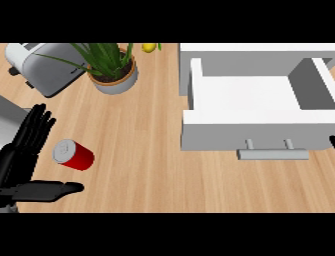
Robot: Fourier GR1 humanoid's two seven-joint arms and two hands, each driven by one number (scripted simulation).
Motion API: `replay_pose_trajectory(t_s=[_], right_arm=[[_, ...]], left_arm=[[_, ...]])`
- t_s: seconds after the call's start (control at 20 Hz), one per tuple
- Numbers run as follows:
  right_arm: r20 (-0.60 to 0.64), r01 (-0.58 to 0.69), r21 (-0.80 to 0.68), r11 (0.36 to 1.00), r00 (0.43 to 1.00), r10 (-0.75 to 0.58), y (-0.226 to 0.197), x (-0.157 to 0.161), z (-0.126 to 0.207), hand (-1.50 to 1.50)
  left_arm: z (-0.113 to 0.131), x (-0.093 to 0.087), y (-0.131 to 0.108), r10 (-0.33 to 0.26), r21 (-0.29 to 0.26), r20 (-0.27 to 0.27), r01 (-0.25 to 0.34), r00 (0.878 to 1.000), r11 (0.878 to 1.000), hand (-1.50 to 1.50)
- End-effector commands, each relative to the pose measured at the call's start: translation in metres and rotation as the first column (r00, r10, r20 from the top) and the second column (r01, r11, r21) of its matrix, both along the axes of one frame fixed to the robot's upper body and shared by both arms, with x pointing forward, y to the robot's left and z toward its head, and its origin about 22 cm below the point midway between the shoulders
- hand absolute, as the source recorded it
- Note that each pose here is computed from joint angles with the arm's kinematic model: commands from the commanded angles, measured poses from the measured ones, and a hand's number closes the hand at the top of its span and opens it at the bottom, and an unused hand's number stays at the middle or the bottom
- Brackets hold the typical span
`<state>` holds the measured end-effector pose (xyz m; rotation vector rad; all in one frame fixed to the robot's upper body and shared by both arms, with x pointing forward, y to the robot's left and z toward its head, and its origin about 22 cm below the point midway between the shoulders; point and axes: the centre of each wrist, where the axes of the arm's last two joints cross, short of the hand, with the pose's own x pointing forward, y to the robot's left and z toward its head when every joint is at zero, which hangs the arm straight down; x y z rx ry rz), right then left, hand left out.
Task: Pick up the can, place it into the drawer and close the drawer
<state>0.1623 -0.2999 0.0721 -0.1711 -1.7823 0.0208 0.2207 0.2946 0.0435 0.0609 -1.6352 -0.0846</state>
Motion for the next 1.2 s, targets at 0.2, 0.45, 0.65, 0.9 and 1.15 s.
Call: replay_pose_trajectory(t_s=[0.2, 0.45, 0.65, 0.9, 1.15], right_arm=[[0.003, 0.013, 0.01, 1.0, 1.0, -0.013, 0.001, 0.0, -0.013, -1.5], [0.009, -0.001, 0.009, 1.0, 1.0, 0.001, 0.011, 0.005, -0.001, -1.5], [-0.011, 0.009, -0.019, 1.0, 1.0, -0.01, 0.015, 0.017, 0.002, -1.5], [0.005, -0.006, 0.008, 1.0, 1.0, 0.006, 0.019, 0.01, 0.003, -1.5], [0.017, 0.004, -0.001, 1.0, 1.0, -0.004, 0.008, 0.009, -0.014, -1.5]], left_arm=[[-0.025, -0.007, 0.008, 0.028, 0.003, -0.016, -0.028, 0.999, 1.0, -1.5], [-0.047, -0.015, 0.044, 0.039, 0.013, -0.034, -0.039, 0.999, 0.999, -1.5], [-0.059, 0.0, 0.02, 0.04, 0.025, -0.056, -0.039, 0.998, 0.999, -1.5], [-0.09, -0.017, 0.051, 0.049, 0.018, -0.066, -0.048, 0.997, 0.999, -1.5], [-0.103, -0.019, 0.047, 0.055, 0.033, -0.077, -0.052, 0.996, 0.998, -1.5]])
